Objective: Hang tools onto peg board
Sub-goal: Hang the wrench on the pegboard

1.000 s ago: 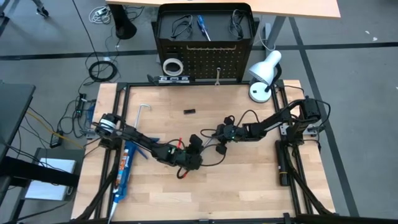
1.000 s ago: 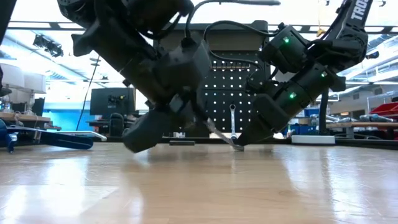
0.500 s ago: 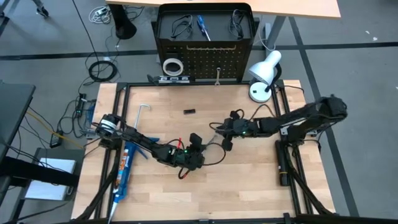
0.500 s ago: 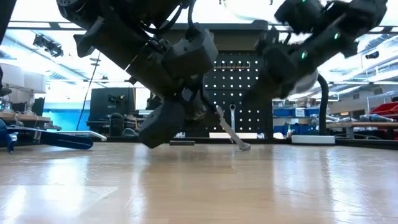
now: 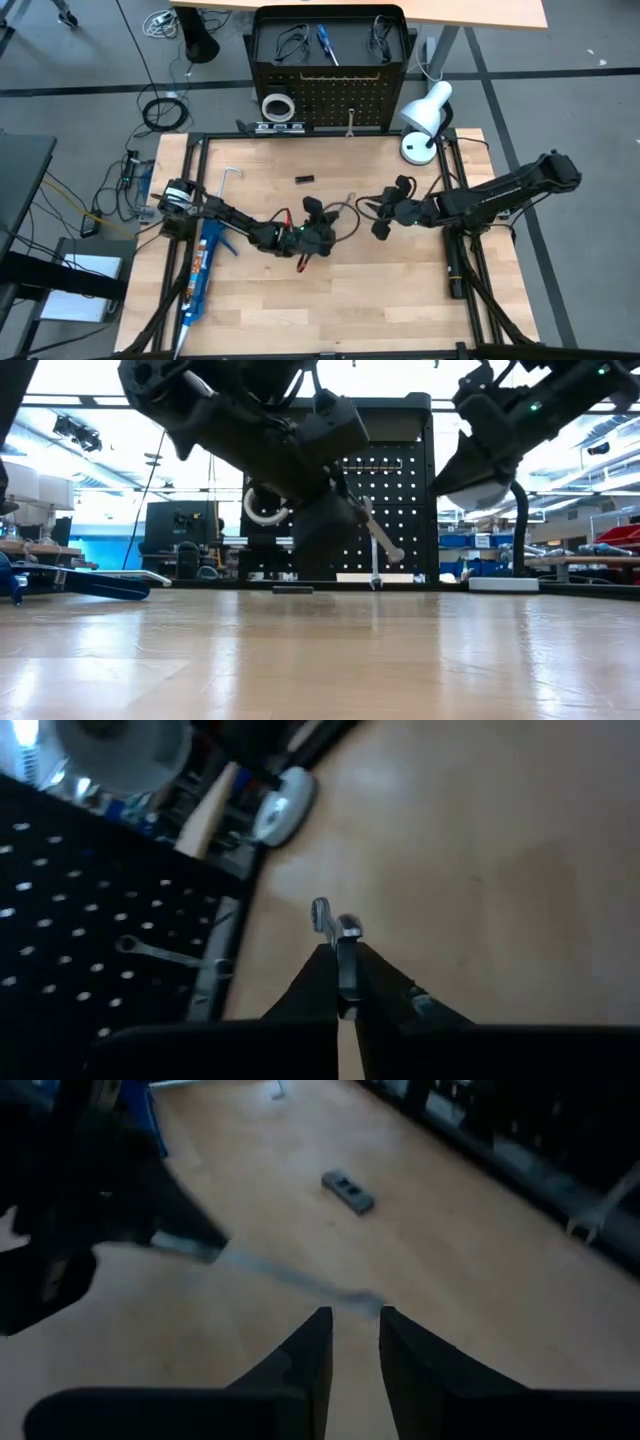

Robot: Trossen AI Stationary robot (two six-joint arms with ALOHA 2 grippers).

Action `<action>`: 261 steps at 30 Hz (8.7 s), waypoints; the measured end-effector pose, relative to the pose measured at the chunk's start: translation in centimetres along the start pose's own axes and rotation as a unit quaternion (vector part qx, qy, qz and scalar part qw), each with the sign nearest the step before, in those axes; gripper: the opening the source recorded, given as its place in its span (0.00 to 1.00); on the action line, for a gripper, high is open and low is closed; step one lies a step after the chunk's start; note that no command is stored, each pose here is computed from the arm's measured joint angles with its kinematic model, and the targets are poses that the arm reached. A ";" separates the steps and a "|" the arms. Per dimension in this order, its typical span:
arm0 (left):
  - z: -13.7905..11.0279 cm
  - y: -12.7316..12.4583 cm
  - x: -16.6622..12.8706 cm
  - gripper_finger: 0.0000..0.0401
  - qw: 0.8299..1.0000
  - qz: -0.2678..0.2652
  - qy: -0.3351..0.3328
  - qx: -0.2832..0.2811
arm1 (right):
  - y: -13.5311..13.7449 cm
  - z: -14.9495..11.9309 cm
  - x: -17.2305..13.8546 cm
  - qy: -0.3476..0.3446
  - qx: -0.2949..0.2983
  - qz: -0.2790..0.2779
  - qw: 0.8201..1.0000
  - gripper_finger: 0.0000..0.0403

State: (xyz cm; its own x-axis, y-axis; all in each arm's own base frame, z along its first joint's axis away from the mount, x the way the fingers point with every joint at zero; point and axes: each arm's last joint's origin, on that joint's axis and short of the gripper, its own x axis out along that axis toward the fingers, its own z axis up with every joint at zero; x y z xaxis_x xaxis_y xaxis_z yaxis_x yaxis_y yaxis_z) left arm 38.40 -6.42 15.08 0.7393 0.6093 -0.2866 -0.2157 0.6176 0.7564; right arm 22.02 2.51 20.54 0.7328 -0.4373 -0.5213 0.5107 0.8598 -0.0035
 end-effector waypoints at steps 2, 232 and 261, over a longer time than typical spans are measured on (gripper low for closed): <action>0.1 0.6 0.5 0.02 1.000 0.015 -0.004 -0.006 | 0.1 -0.4 -0.2 0.013 0.019 0.000 1.000 0.23; 0.2 7.6 4.6 0.03 0.832 -0.259 -0.284 -0.399 | 0.0 -2.4 3.3 -0.082 0.005 0.239 0.968 0.11; 0.6 8.5 4.3 0.03 0.813 -0.237 -0.323 -0.422 | -0.3 -2.9 2.1 -0.044 -0.017 0.218 0.975 0.38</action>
State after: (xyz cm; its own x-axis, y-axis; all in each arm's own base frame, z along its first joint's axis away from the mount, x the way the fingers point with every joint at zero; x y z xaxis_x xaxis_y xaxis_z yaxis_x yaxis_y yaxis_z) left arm 40.13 1.17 20.57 0.9891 -0.0159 0.1467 0.0308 0.9945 -0.0997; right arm 22.07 2.10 16.98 0.9138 -0.0482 -0.4034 0.1279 0.9766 0.1731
